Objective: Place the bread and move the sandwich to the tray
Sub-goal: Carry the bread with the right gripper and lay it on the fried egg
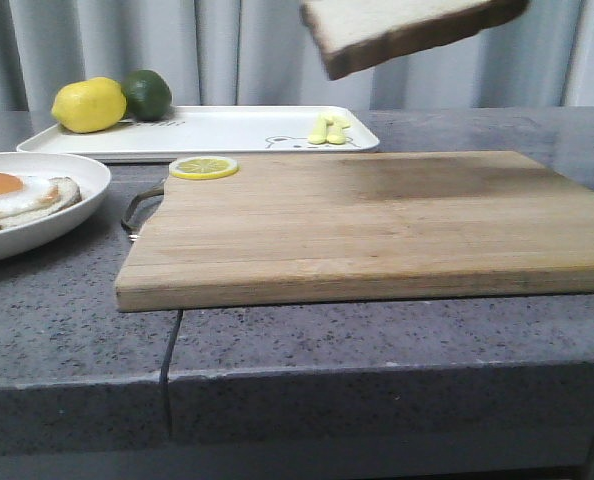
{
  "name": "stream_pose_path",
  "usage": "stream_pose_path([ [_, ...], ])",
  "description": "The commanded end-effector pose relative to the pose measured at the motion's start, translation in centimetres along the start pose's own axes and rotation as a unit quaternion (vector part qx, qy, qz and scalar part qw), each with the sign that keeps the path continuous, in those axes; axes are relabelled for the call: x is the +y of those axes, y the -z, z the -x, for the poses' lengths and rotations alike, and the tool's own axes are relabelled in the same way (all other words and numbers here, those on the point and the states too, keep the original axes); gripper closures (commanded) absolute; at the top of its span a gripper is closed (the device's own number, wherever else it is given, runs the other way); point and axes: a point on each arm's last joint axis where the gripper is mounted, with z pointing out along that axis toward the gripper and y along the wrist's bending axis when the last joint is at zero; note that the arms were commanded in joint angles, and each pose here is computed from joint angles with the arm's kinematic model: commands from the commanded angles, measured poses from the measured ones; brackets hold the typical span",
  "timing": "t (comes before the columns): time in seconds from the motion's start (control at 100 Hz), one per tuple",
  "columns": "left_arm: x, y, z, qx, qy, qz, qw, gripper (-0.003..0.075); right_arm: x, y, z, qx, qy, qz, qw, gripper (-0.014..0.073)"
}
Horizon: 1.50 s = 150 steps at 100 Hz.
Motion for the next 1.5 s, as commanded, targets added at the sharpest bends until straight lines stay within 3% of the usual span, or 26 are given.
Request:
stream_pose_path([
  [0.0, 0.0, -0.1, 1.9, -0.053, 0.008, 0.002, 0.999, 0.0740, 4.7, -1.2, -0.5, -0.038, 0.028, 0.056, 0.997, 0.0656],
  [0.18, 0.0, -0.1, 1.9, -0.053, 0.008, 0.002, 0.999, 0.0740, 8.2, -6.6, -3.4, -0.041, 0.034, 0.069, 0.996, 0.0656],
  [0.44, 0.0, -0.1, 1.9, -0.053, 0.010, 0.002, 0.999, 0.0740, 10.4, -14.4, -8.7, 0.018, 0.019, 0.086, 0.996, 0.0656],
  [0.62, 0.0, -0.1, 1.9, -0.053, 0.010, 0.002, 0.999, 0.0740, 12.4, -18.4, -10.3, 0.025, 0.017, 0.108, 0.994, 0.0656],
  [0.93, 0.0, -0.1, 2.1, -0.065, 0.010, 0.002, 0.998, 0.0740, 11.9, -22.5, -11.3, 0.036, 0.016, 0.094, 0.995, 0.0650],
  [1.02, 0.0, -0.1, 2.1, -0.066, 0.010, 0.002, 0.998, 0.0740, 11.7, -22.5, -11.1, 0.027, 0.025, 0.087, 0.996, 0.0591],
  [1.22, 0.0, -0.1, 2.1, -0.066, 0.010, 0.002, 0.998, 0.0740, 11.5, -22.5, -10.9, 0.017, 0.043, 0.080, 0.996, 0.0258],
  [1.49, -0.1, 0.1, 3.1, -0.048, 0.007, 0.001, 0.999, 0.0740, 10.7, -21.2, -9.1, 0.005, 0.132, 0.052, 0.990, 0.0256],
])
